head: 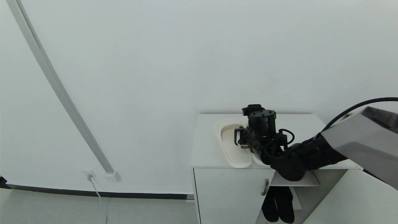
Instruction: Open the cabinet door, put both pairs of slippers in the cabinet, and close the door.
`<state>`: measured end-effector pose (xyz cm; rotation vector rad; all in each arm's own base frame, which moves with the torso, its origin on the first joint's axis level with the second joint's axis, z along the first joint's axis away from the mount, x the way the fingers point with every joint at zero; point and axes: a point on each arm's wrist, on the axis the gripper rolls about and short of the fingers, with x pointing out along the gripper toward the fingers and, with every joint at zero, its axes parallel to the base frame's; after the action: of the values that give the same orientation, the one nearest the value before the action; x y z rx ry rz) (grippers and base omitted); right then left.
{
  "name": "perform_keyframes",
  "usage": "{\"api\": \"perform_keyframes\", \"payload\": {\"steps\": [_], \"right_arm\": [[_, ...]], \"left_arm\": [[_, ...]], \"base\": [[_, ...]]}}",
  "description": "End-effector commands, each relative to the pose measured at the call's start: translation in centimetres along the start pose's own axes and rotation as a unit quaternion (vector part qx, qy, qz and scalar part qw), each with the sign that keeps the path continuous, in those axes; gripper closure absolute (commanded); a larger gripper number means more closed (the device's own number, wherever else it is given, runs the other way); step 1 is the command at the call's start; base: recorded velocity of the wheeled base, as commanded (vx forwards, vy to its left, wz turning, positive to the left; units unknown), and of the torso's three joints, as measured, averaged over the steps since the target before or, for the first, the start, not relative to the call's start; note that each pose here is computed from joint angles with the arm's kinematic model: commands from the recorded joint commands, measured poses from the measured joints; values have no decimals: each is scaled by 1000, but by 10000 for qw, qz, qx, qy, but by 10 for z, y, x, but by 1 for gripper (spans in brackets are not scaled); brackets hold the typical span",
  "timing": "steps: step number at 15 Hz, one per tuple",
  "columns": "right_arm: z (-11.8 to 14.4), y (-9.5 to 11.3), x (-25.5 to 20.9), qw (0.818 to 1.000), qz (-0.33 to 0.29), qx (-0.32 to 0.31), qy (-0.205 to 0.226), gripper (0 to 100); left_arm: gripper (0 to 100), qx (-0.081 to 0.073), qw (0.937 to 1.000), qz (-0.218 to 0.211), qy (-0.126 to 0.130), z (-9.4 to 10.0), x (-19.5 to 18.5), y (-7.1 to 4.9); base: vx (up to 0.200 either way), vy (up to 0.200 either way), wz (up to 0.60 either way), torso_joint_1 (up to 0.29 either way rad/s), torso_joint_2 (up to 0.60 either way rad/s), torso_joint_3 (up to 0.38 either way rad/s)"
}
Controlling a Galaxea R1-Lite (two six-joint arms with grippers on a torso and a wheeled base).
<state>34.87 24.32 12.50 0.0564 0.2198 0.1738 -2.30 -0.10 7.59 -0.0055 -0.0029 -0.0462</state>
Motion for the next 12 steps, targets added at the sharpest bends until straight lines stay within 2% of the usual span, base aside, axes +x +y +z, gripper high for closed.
{"api": "perform_keyframes", "payload": {"steps": [1,2,3,5,8,12], "right_arm": [[21,-18,-76,9975,700,42,-67,100],[21,-18,-76,9975,700,42,-67,100],[14,-27,-146,9877,1557,-81,145,100],[10,-26,-176,9818,1875,-179,243,100],[11,-12,-192,9813,1837,-384,426,100],[4,-10,-188,9825,1718,-431,572,100]], "left_arm": [[100,-3,10000,1,7,0,0,0],[100,-3,10000,1,7,0,0,0],[100,4,10000,1,7,0,0,0],[100,-3,10000,1,7,0,0,0],[100,-19,10000,16,7,0,0,0],[100,-26,10000,8,7,0,0,0]], "base": [[0,0,0,0,0,0],[0,0,0,0,0,0],[0,0,0,0,0,0],[0,0,0,0,0,0],[0,0,0,0,0,0],[0,0,0,0,0,0]]}}
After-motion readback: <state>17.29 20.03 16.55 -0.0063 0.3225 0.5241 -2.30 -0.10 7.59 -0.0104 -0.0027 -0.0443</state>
